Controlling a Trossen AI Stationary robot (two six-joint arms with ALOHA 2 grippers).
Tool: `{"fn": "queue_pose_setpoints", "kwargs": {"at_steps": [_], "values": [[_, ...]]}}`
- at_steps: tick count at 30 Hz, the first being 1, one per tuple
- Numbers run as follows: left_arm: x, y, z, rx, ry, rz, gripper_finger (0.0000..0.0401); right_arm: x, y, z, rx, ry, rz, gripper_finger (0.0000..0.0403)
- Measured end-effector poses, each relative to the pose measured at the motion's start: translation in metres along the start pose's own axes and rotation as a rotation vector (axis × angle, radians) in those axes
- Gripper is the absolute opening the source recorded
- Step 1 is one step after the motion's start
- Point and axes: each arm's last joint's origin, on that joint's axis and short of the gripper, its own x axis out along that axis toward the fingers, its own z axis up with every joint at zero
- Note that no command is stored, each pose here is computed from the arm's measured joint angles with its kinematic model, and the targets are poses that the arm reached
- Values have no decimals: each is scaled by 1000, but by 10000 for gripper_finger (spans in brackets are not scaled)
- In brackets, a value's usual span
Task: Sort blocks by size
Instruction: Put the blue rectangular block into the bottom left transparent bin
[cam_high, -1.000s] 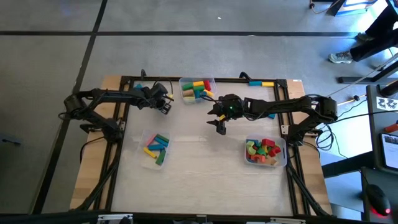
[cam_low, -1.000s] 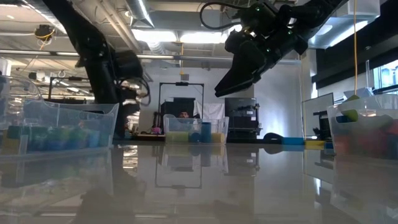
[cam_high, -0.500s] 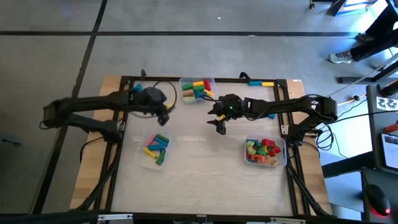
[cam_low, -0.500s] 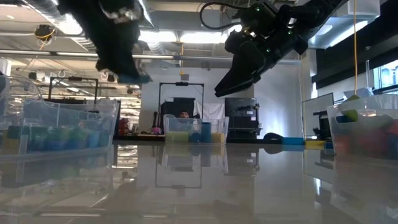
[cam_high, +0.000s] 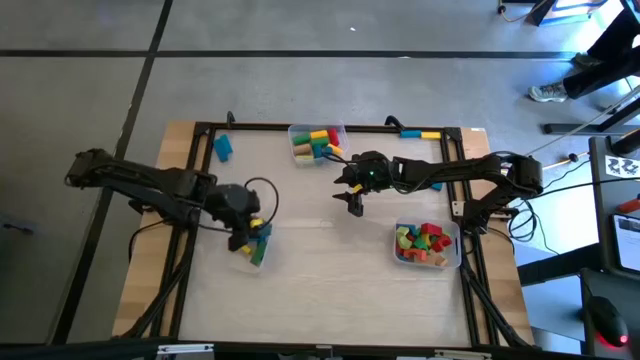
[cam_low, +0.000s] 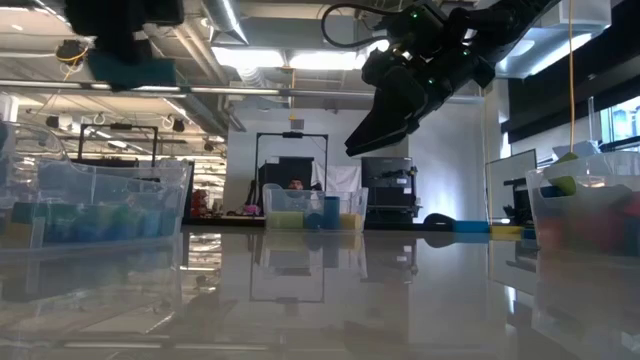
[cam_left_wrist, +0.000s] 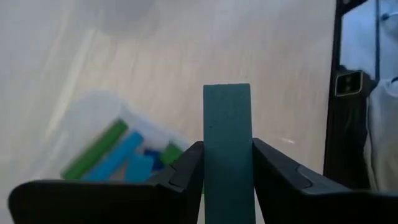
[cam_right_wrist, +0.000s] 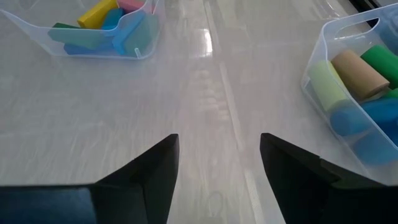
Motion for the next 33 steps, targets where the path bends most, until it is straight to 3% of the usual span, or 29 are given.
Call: {"fn": "queue_pose_setpoints", "kwargs": {"at_steps": [11,21,28,33], "values": [[15,11,-28,-160,143,115,124,0,0,0,0,1,1,225],[17,24,-29,-170,152,147,187,0,1,0,24,3,35,225],[-1,38,-22,-157,1,235,198,0,1,0,23,0,30,225],[-17,57,-16,-223,-186,464,198,0,1,0,23,0,29,225]]}}
